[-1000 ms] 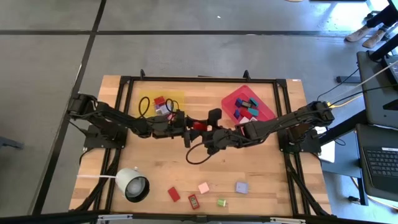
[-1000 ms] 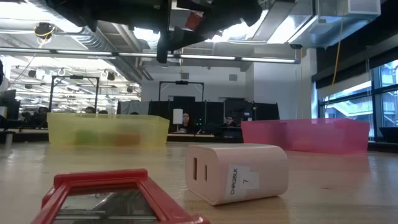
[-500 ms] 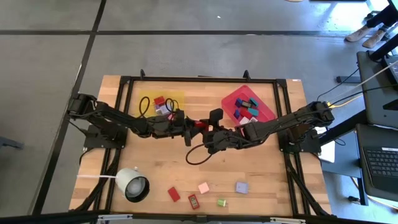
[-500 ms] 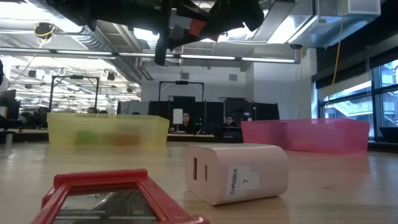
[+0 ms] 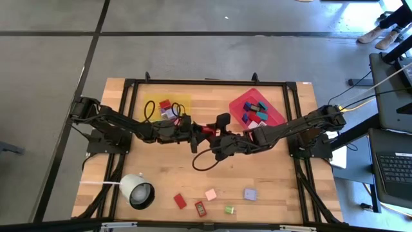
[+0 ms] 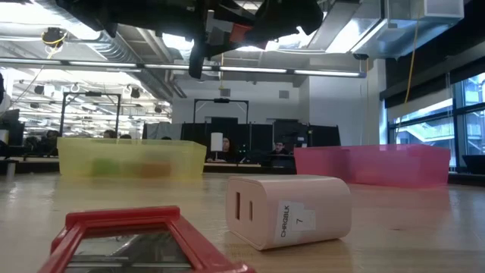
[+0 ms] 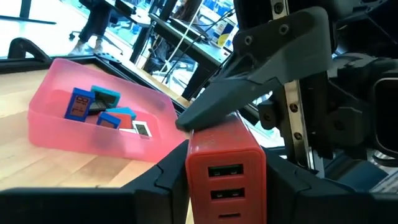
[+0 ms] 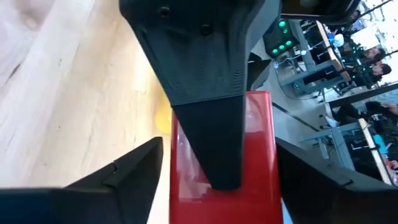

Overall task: Pick & Place Office items
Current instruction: Put the red charger adapter into the yellow bin, then put the light purple charger adapter into the yellow bin

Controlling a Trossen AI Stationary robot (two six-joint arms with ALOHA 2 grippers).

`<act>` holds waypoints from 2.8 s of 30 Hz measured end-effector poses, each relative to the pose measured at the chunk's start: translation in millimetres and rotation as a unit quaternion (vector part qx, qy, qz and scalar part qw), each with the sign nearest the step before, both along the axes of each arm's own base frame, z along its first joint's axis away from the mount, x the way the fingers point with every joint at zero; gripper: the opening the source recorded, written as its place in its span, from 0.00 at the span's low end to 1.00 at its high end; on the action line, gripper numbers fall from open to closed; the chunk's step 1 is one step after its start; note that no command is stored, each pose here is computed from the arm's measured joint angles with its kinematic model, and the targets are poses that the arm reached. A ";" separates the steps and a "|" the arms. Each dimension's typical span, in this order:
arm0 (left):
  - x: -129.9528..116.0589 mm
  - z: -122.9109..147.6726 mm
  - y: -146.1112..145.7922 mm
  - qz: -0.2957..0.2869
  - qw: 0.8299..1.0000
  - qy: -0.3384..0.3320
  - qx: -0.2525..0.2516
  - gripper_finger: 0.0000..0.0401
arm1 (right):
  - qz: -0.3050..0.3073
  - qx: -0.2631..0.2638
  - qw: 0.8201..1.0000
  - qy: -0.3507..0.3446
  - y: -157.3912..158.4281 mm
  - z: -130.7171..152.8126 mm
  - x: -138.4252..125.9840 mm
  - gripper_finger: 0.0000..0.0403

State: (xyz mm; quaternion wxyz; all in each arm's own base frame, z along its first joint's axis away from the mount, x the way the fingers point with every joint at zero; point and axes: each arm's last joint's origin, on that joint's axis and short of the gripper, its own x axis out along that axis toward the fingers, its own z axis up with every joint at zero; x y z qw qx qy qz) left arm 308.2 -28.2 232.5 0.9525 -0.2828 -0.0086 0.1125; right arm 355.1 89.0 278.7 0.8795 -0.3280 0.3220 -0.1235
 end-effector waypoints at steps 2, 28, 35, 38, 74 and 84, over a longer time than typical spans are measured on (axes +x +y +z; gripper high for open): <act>0.0 -0.1 0.2 0.001 1.000 0.000 0.000 0.33 | -0.008 0.003 1.000 -0.004 0.2 0.1 -0.3 0.76; -15.2 -22.6 62.0 0.128 0.977 0.170 0.011 0.33 | -0.187 0.201 0.947 0.165 12.3 -0.9 -92.8 0.83; -48.9 -14.5 83.1 0.163 0.949 0.270 0.013 0.33 | -0.196 0.200 0.943 0.180 26.4 -20.5 -106.7 0.83; -63.2 -17.8 85.8 0.196 0.923 0.330 0.025 0.33 | -0.209 0.209 0.939 0.175 31.5 -30.9 -112.1 0.83; -99.4 -57.7 83.5 0.310 0.845 0.434 0.033 0.57 | -0.160 0.348 0.906 0.181 76.6 -61.3 -128.4 0.83; -92.3 -31.7 83.9 0.297 0.872 0.388 0.034 0.57 | -0.124 0.438 0.853 0.255 98.9 -64.7 -133.9 0.83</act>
